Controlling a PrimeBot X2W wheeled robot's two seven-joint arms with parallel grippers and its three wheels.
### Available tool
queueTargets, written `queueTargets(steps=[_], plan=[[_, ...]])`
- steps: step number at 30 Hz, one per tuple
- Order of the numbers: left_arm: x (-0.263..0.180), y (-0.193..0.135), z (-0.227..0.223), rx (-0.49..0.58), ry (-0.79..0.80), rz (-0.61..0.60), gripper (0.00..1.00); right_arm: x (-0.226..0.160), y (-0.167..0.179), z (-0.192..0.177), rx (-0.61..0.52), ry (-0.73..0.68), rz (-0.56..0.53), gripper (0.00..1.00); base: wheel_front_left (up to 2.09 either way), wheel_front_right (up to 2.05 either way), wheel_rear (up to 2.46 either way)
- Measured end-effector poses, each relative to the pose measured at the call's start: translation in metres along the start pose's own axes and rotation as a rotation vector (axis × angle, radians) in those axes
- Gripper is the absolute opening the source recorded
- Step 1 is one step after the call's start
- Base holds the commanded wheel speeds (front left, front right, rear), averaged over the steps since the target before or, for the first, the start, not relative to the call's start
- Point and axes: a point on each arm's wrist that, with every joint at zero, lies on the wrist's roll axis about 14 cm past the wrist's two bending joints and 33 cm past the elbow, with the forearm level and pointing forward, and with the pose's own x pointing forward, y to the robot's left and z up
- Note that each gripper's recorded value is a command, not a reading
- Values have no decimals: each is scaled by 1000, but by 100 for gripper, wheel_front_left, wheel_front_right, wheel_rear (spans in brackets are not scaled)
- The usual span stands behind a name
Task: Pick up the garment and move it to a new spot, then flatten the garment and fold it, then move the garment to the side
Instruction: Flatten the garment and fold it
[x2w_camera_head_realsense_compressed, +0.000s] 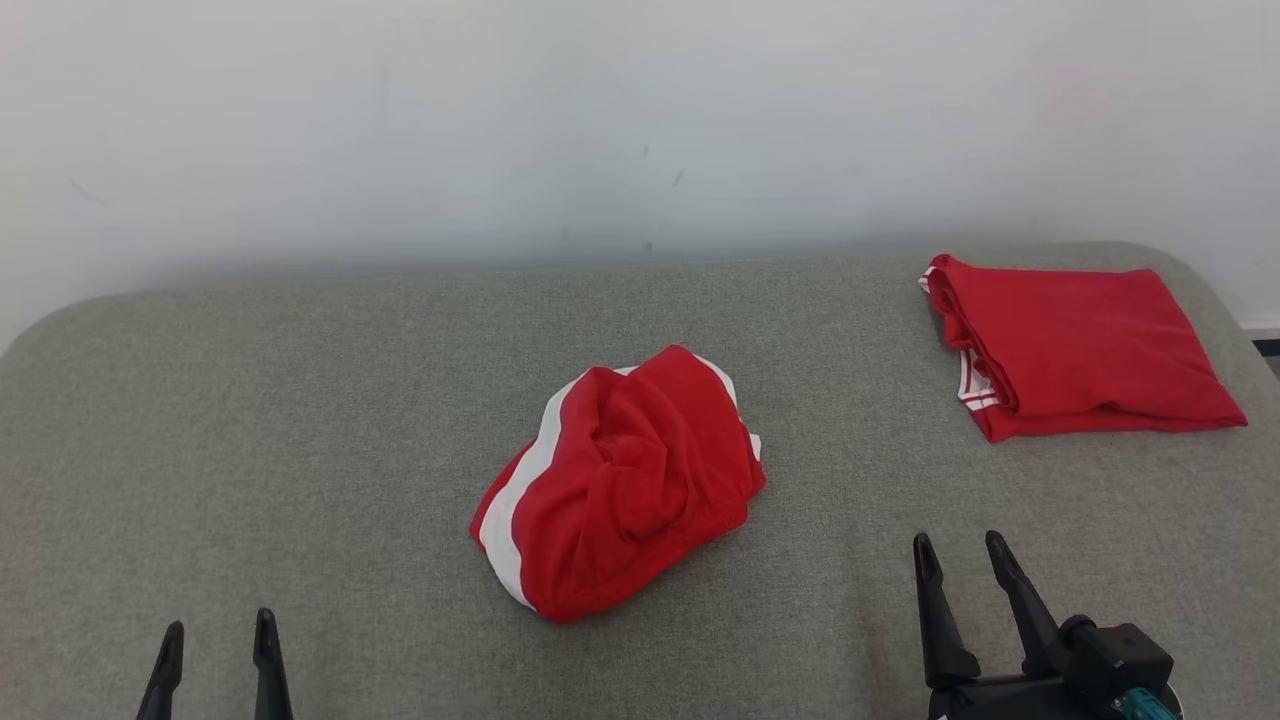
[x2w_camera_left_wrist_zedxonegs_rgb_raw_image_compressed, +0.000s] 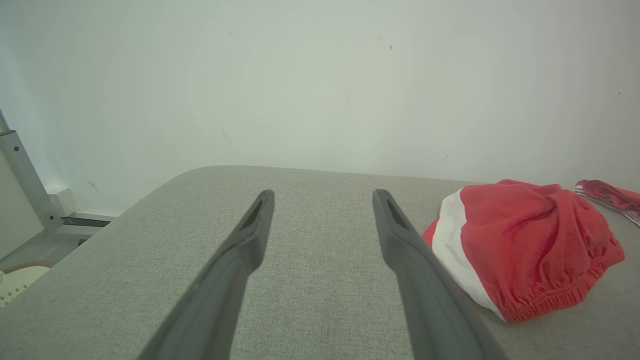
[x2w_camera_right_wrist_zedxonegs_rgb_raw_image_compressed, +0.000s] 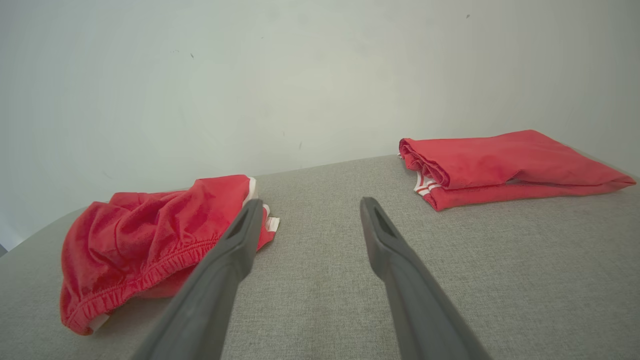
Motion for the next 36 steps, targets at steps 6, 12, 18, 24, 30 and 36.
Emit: queueTargets(steps=[6,12,18,24,30,36], plan=[[-1,0,0,-1,0,0,100,0,1,0,0,-2,4,100,0,0,0],[-1,0,1,-1,-4,1,100,0,2,1,0,-3,7,100,0,0,0],[-1,0,3,-1,-9,-1,100,0,3,1,0,-2,8,100,0,0,0],[-1,0,2,-1,-7,1,100,0,3,-1,1,3,10,100,0,0,0],[-2,2,1,-1,-3,8,100,1,4,-2,1,6,13,100,0,0,0],[-3,5,0,-1,-1,15,100,1,11,-9,7,26,33,100,0,0,0]])
